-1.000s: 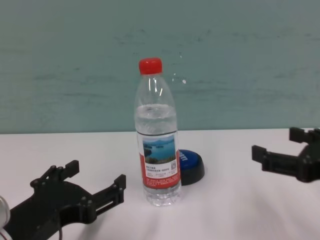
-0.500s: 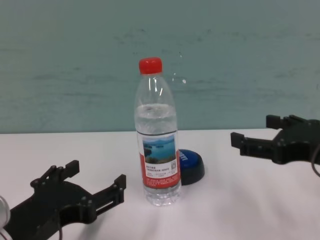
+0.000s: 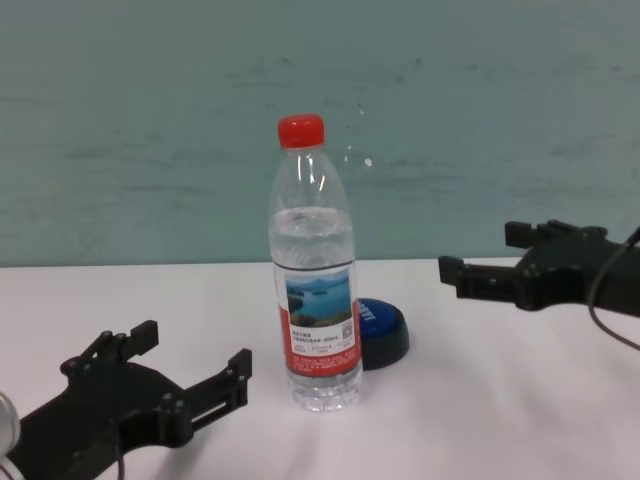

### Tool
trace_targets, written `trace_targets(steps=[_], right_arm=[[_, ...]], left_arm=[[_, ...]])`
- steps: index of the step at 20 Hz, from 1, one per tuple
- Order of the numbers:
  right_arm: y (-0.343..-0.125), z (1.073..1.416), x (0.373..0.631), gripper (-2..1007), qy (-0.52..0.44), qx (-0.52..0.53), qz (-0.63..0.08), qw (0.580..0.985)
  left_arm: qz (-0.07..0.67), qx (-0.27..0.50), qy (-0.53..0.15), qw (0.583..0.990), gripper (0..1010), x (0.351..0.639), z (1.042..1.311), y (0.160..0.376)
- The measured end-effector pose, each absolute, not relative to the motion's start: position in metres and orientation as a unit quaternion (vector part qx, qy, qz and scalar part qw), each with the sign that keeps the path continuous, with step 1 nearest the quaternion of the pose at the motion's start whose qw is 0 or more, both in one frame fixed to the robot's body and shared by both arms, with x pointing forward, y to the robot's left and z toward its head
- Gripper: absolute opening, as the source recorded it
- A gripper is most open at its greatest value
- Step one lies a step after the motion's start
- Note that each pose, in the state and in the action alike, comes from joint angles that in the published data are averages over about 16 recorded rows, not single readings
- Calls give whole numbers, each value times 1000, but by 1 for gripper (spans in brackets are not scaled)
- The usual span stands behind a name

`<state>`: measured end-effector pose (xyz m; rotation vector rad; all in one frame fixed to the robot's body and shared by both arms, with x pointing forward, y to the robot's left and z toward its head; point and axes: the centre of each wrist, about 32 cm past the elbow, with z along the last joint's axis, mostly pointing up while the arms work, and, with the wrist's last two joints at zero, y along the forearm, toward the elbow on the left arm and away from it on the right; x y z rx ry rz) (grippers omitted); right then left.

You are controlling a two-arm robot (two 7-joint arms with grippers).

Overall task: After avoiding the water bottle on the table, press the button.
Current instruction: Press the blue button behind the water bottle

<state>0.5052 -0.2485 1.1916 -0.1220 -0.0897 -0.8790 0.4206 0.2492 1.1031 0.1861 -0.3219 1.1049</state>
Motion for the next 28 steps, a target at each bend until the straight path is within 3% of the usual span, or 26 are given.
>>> trace_targets(steps=[17, 28], right_arm=[[-235, 1202, 558, 1004, -32, -75, -421, 903], [-230, 1200, 577, 1004, -20, -88, -422, 902]], left_arm=[[522, 88, -152, 835, 1000, 421, 1103, 249], [522, 88, -152, 835, 1000, 421, 1103, 249]])
